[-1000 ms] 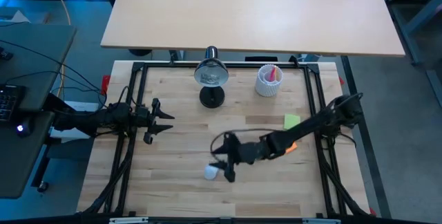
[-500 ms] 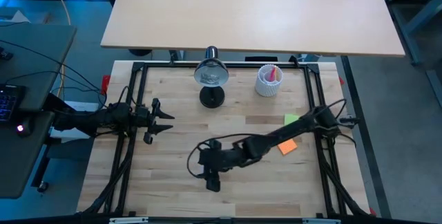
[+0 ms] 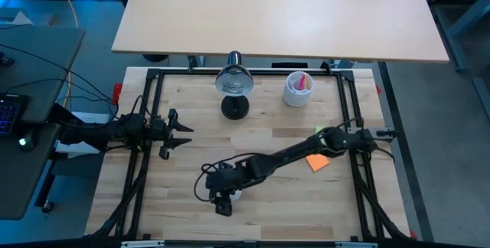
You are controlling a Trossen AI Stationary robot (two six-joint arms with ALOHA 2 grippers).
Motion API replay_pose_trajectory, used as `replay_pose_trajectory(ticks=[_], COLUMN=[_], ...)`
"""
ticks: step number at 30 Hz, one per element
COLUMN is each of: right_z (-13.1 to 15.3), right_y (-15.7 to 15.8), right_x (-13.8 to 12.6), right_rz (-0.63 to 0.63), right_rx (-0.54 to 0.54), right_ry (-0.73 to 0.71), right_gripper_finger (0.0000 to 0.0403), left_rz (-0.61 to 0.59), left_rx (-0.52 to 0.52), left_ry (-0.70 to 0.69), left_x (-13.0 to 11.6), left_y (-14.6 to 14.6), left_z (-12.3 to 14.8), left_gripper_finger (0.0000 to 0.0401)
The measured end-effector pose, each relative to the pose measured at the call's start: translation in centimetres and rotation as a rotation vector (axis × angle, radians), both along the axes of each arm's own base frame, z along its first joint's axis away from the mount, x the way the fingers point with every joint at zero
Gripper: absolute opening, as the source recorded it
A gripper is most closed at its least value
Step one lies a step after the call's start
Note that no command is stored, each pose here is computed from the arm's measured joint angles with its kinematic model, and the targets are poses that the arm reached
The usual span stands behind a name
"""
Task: Screw lightbulb
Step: Insert the lightbulb into the desk lamp
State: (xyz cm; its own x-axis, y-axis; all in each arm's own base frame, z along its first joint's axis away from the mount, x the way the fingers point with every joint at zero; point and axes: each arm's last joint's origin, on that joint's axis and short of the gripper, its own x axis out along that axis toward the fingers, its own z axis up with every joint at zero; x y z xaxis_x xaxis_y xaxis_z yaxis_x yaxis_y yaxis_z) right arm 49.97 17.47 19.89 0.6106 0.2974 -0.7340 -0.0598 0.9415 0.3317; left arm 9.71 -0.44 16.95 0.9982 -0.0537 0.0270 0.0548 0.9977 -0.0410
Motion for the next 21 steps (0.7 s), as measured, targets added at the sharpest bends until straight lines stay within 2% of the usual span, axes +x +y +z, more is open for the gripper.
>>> replay_pose_trajectory(ticks=[5, 14, 21], right_z=[-1.8, -2.6, -1.7], right_y=[1.0, 4.1, 5.8], right_x=[-1.0, -3.8, -6.9], right_rz=[0.030, 0.151, 0.152], right_rx=[-0.050, -0.143, -0.205], right_ry=[0.126, 0.266, 0.419], right_gripper_finger=[0.0232, 0.0232, 0.0232], left_rz=[0.000, 0.000, 0.000], left_rx=[0.000, 0.000, 0.000], left_ry=[0.000, 0.000, 0.000], left_x=[0.0, 0.0, 0.0], left_y=[0.0, 0.0, 0.0], left_z=[0.0, 0.0, 0.0], left_gripper_finger=[0.0161, 0.0161, 0.0161])
